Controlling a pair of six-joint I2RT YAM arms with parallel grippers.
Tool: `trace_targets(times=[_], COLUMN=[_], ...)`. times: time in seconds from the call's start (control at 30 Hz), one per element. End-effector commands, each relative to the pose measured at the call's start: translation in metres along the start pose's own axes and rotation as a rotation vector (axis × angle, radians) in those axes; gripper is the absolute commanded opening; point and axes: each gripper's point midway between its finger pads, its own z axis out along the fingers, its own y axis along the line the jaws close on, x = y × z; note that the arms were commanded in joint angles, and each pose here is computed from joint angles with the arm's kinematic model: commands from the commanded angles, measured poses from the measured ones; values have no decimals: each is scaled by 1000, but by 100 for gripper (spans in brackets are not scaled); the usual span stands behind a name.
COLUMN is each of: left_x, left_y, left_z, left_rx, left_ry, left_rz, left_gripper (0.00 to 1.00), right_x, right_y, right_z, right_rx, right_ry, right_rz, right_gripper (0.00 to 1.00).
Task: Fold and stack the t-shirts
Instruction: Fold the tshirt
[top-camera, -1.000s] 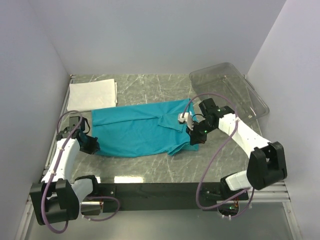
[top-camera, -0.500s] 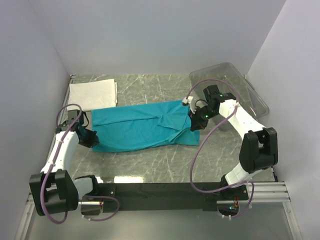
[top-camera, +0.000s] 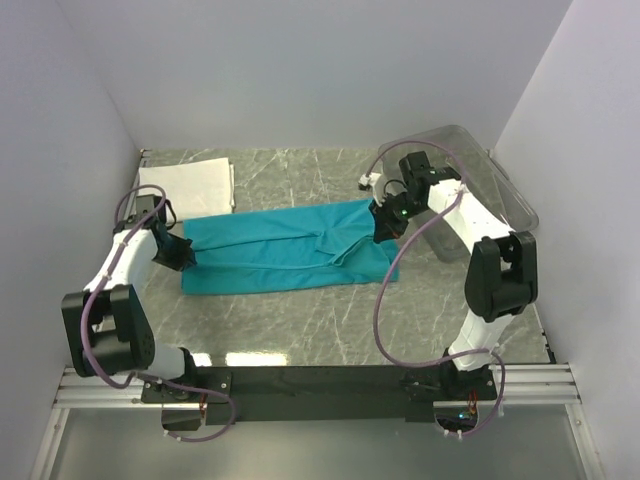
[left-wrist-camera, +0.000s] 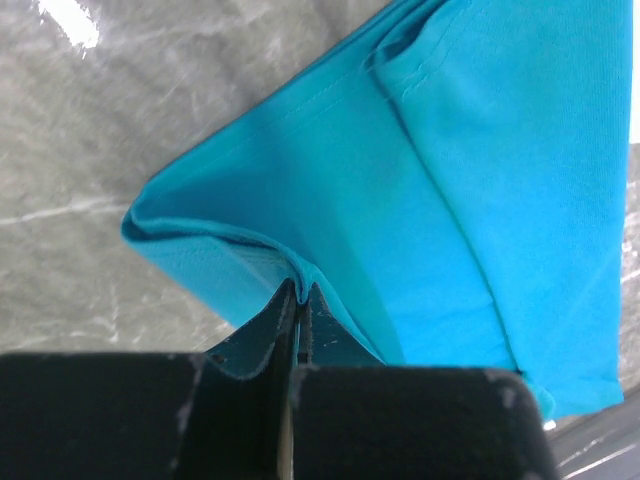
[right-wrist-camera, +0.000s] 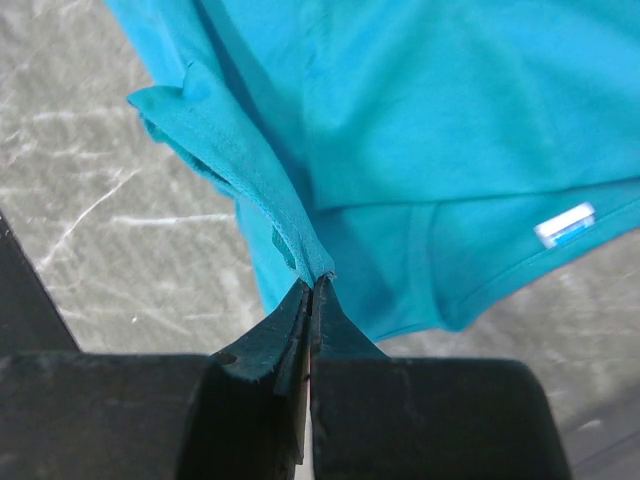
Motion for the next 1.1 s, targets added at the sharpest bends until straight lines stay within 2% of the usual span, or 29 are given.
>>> trace_targets(times=[0.0,0.4,1.07], left_x=[-17,-41,-43], left_y=[-16,-24,-27], left_z=[-1,15,36], left_rx=[23,-28,-64], left_ry=[-44,-79,-57], left_rz=[26,39,62], left_gripper=[1,0,1], right_x=[-22,-48,-63], right_y=[-16,-47,-69], right_z=[-4,7,19], right_rx=[29,41,67], right_ry=[-39,-43,-46], right_rz=[-4,26,57], right_gripper=[0,0,0])
